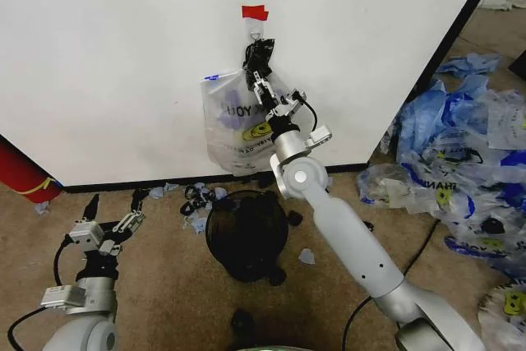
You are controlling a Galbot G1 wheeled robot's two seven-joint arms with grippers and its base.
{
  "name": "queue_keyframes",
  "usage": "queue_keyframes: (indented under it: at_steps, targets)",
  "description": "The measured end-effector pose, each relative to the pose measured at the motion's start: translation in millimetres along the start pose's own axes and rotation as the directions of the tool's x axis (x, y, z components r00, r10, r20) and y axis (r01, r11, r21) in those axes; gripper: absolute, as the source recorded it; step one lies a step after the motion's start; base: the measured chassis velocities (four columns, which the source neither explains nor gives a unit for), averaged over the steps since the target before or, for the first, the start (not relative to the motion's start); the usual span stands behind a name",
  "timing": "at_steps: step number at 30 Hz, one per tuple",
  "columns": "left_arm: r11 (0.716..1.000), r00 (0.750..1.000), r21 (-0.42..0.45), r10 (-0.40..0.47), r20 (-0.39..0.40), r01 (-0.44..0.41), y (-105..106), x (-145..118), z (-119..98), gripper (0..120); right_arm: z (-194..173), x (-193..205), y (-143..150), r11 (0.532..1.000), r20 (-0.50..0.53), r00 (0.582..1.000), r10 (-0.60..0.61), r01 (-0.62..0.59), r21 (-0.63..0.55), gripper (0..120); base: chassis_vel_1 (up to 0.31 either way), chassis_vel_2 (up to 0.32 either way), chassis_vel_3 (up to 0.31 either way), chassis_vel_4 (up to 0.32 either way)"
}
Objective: Pick up the garbage bag from the wall and place it over the trash bin.
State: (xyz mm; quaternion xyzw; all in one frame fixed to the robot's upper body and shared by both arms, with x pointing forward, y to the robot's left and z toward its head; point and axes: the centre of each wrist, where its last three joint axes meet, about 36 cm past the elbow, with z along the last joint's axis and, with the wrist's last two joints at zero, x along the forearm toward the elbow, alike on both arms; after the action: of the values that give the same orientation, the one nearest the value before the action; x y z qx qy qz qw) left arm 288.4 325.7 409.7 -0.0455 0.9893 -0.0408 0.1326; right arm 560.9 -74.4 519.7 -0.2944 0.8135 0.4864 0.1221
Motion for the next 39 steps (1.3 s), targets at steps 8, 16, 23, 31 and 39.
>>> queue_keyframes:
  at_steps: [8, 16, 23, 31, 39]
  targets:
    - [1.000, 1.000, 0.000, -0.004, 0.000, 0.004, 0, 2, 2, 97, 5, -5, -8, 1.000, 0.004, 1.000, 0.008, -0.008, 0.001, 0, 0.000, 0.000, 0.000, 0.000]
    - [1.000, 1.000, 0.000, -0.010, 0.000, 0.010, 0, 3, 4, 97, 6, 4, -10, 1.000, 0.000, 1.000, 0.010, -0.010, 0.002, 0, 0.000, 0.000, 0.000, 0.000]
    - [1.000, 1.000, 0.005, -0.008, -0.001, 0.008, -1, 0, 8, 97, -4, 27, -11, 1.000, -0.012, 1.000, 0.005, -0.005, 0.024, 0, 0.000, 0.000, 0.000, 0.000]
    - [1.000, 1.000, 0.011, -0.005, -0.003, 0.005, -2, -4, 12, 97, -18, 59, -4, 0.999, -0.035, 0.999, -0.012, 0.014, 0.044, 0, 0.000, 0.000, 0.000, 0.000]
    - [1.000, 1.000, 0.008, -0.001, -0.001, 0.001, -1, -6, 12, 97, -17, 103, 7, 0.998, -0.083, 0.996, -0.020, 0.025, 0.053, 0, 0.000, 0.000, 0.000, 0.000]
